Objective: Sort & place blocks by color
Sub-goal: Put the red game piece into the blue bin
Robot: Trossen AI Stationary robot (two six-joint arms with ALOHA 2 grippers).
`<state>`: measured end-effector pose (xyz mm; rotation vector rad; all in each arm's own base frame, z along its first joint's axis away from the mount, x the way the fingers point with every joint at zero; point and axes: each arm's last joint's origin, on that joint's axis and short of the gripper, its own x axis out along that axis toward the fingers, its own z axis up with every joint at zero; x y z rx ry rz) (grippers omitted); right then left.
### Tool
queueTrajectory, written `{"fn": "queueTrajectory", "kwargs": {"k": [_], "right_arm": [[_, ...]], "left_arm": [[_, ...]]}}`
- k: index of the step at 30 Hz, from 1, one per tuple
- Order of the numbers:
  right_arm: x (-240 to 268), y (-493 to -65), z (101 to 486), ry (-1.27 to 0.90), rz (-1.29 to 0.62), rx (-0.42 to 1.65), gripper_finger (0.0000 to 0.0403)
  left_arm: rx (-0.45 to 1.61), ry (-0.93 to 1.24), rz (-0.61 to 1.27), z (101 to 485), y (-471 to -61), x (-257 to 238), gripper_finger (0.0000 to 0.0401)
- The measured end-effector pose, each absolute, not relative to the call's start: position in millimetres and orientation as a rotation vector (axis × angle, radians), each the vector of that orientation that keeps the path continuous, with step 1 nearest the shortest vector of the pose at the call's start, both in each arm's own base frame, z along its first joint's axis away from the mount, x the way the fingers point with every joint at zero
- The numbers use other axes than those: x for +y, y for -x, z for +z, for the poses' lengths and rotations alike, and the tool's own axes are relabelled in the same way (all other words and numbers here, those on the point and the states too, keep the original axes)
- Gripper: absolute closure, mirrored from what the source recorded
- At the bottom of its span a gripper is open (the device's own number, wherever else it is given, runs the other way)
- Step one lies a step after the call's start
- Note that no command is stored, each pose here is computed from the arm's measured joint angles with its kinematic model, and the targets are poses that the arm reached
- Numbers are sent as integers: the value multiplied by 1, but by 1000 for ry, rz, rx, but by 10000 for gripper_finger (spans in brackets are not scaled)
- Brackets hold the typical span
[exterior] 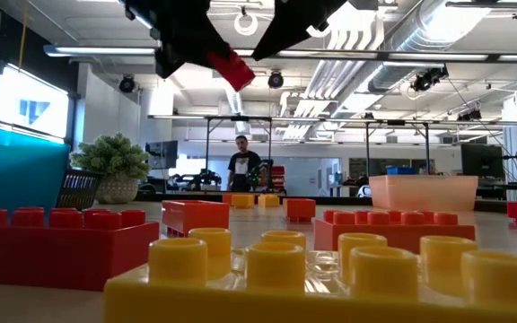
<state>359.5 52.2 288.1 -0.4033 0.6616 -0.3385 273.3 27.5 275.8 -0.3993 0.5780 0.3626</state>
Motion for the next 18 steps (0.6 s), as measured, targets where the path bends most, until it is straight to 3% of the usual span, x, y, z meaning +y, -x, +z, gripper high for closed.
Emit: {"fn": "queueTrajectory", "kwargs": {"k": [8,18], "right_arm": [[66,-352,283,351,-330,705,147],[70,-347,278,279,-351,742,147]], "left_arm": [[675,364,258,270,-269,-13,323],[867,383,275,256,-245,-66,323]]}}
